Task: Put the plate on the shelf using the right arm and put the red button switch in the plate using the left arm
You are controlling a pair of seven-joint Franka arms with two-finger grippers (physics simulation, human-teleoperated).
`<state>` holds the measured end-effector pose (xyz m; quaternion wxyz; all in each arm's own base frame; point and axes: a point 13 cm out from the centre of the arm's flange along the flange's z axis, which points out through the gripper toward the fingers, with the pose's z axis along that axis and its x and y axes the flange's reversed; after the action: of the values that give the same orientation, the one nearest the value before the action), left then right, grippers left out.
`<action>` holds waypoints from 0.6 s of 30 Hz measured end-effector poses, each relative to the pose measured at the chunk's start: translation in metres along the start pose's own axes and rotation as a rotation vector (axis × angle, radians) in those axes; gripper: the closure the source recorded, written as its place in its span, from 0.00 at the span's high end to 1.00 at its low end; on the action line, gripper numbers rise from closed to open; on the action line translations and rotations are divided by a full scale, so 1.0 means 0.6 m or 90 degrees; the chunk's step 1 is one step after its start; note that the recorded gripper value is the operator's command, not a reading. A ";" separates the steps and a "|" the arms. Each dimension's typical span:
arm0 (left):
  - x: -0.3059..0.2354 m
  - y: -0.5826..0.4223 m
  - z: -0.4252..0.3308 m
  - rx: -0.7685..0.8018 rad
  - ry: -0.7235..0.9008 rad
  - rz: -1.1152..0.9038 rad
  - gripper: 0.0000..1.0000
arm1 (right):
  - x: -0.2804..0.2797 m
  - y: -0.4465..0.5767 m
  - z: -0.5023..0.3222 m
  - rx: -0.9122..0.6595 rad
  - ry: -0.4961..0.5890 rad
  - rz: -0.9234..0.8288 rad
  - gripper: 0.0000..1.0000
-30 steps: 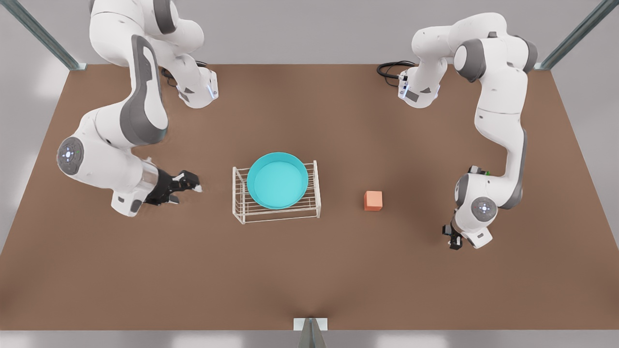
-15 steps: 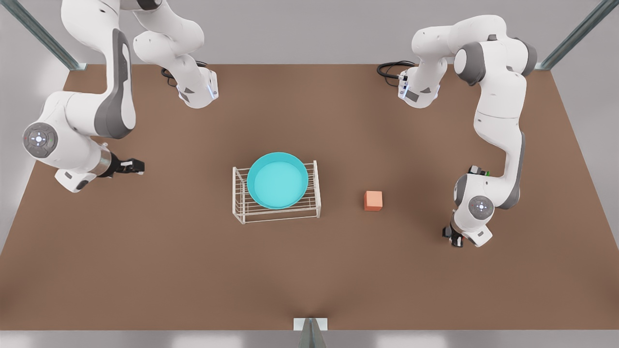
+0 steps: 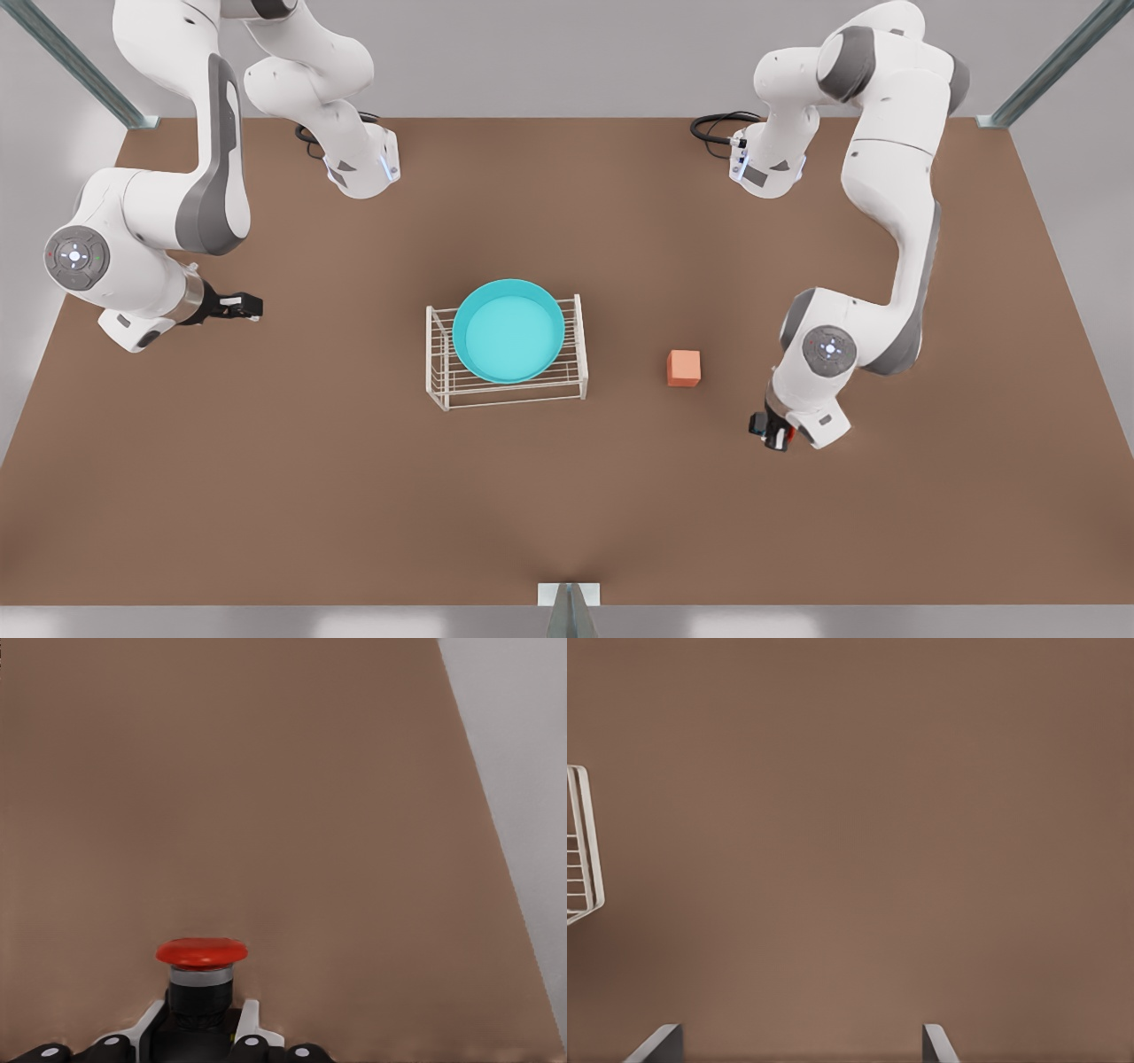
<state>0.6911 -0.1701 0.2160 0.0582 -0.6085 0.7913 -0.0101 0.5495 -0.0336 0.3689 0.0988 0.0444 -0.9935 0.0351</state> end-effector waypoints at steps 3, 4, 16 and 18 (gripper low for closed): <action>0.153 0.015 -0.091 -0.018 0.045 0.023 0.32 | 0.000 0.000 0.000 0.000 0.000 0.003 1.00; 0.208 0.029 -0.114 -0.027 0.059 0.034 0.32 | 0.000 0.000 0.000 0.000 0.000 0.004 1.00; 0.589 0.076 -0.196 0.003 0.188 0.008 0.32 | 0.000 0.001 0.000 0.000 0.000 0.011 1.00; 0.632 0.072 -0.181 0.018 0.213 -0.004 0.32 | 0.000 0.001 0.001 0.000 0.001 0.011 1.00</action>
<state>0.5424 -0.5306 0.2898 -0.0661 -0.6001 0.7876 -0.1228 0.5493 -0.0331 0.3685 0.0994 0.0355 -0.9938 0.0359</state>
